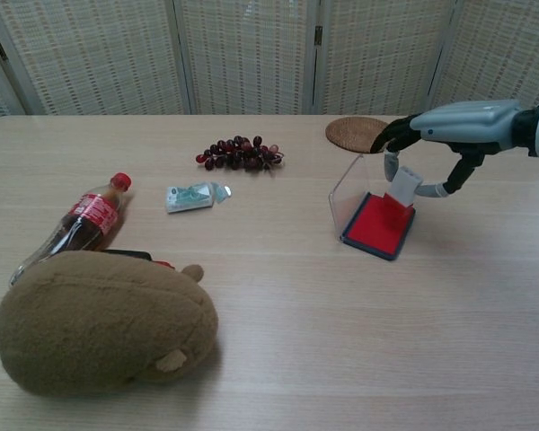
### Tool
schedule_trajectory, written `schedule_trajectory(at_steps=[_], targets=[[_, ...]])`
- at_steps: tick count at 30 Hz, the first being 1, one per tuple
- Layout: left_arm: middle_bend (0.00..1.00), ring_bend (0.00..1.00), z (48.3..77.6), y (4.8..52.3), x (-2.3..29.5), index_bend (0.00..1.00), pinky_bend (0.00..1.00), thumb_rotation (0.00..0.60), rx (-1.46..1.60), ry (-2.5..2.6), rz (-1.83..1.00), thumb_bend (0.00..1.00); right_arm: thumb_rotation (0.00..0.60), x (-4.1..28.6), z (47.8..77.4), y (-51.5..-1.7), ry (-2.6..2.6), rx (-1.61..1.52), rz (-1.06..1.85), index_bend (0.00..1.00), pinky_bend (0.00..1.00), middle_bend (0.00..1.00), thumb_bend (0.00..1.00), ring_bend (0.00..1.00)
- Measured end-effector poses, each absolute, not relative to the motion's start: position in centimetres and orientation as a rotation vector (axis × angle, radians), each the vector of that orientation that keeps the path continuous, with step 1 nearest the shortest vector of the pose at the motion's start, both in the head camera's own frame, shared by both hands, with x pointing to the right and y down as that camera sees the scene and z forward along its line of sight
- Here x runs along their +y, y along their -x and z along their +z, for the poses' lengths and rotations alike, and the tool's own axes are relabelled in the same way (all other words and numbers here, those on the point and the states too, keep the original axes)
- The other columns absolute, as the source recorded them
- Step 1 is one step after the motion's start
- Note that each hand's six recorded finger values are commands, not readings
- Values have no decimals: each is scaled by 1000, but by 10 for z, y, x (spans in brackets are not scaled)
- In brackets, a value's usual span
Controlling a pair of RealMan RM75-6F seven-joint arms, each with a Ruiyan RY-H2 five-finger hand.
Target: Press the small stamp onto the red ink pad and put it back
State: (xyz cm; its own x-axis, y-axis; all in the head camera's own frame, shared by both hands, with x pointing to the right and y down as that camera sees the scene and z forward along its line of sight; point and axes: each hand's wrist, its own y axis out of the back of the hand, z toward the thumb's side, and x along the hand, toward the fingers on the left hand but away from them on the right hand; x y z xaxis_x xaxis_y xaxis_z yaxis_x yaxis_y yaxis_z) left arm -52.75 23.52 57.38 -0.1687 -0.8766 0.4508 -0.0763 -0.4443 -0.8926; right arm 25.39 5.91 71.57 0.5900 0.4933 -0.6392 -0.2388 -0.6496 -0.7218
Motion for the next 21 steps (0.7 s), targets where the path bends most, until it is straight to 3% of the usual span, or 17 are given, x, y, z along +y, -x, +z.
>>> schedule_trajectory(at_steps=[10, 21], targets=[[0, 0, 578, 523, 236, 0, 0, 600, 1082, 1468, -1689, 427, 600, 83, 699, -297, 1981, -204, 1179, 568, 0, 125, 408, 0], [0, 0, 575, 517, 237, 0, 0, 600, 1077, 1469, -1670, 427, 600, 107, 721, -321, 1991, -185, 1266, 568, 0, 124, 404, 0]])
